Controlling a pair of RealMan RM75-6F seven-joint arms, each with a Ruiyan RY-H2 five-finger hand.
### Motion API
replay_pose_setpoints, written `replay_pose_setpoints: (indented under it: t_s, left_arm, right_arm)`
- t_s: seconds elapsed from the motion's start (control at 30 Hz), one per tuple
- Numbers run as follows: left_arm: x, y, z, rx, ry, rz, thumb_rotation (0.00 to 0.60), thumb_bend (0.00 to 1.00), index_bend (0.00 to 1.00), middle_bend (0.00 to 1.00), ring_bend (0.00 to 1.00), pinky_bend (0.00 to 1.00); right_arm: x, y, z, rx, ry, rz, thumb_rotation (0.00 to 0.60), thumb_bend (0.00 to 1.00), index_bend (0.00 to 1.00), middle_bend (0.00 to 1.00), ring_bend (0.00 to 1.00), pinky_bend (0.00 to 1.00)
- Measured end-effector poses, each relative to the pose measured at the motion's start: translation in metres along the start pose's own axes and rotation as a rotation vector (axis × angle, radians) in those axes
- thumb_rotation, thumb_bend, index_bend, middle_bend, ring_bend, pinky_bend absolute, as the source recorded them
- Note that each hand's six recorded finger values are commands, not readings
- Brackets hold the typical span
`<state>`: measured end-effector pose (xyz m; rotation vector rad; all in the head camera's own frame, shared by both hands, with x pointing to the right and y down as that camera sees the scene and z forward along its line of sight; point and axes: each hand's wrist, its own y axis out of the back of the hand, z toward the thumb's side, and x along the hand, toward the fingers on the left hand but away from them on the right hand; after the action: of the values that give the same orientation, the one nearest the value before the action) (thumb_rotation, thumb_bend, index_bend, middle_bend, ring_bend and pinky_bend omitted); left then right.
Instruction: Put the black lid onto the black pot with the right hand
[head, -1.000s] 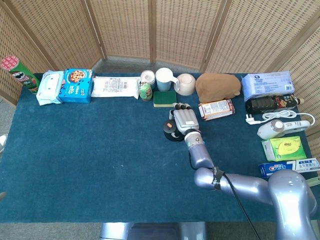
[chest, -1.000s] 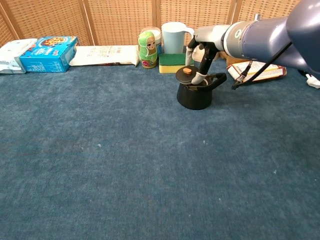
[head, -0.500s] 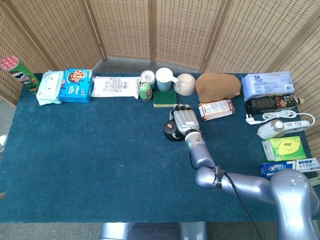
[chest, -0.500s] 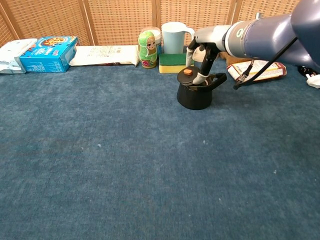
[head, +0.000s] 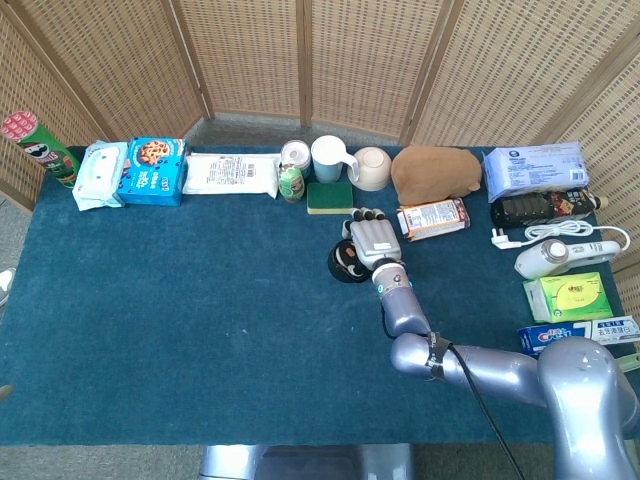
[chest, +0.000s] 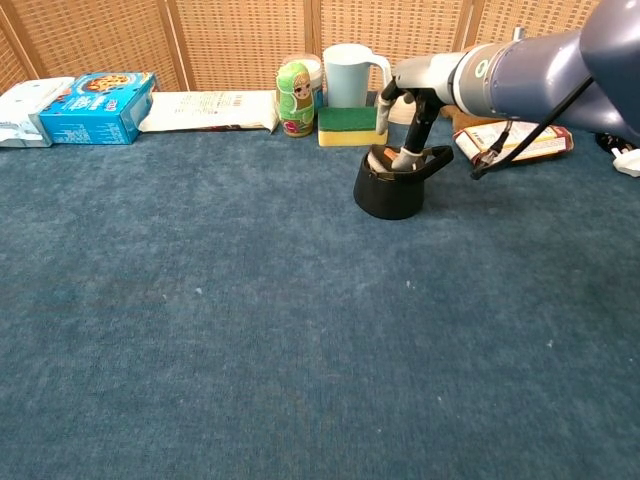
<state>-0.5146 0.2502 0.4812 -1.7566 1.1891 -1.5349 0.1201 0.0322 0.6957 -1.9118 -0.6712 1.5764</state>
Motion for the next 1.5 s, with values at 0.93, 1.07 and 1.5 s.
replay_pose_setpoints:
  t_s: [0.93, 1.07, 1.5]
  left_arm:
    - [0.001, 0.001, -0.001, -0.005, 0.001, -0.002, 0.600, 0.14, 0.00, 0.00, 0.00, 0.05]
    - [0.002, 0.001, -0.002, -0.006, 0.006, -0.003, 0.600, 0.14, 0.00, 0.00, 0.00, 0.05]
    - [0.003, 0.001, -0.002, -0.007, 0.006, -0.007, 0.600, 0.14, 0.00, 0.00, 0.00, 0.05]
  right_arm:
    - [-0.015, 0.008, 0.013, 0.000, 0.028, -0.158, 0.600, 0.23, 0.24, 0.08, 0.07, 0.00]
    - [-0.020, 0.007, 0.014, 0.009, 0.030, -0.161, 0.600, 0.23, 0.24, 0.08, 0.07, 0.00]
    - [-0.024, -0.004, 0.019, 0.005, 0.037, -0.144, 0.600, 0.23, 0.24, 0.08, 0.07, 0.00]
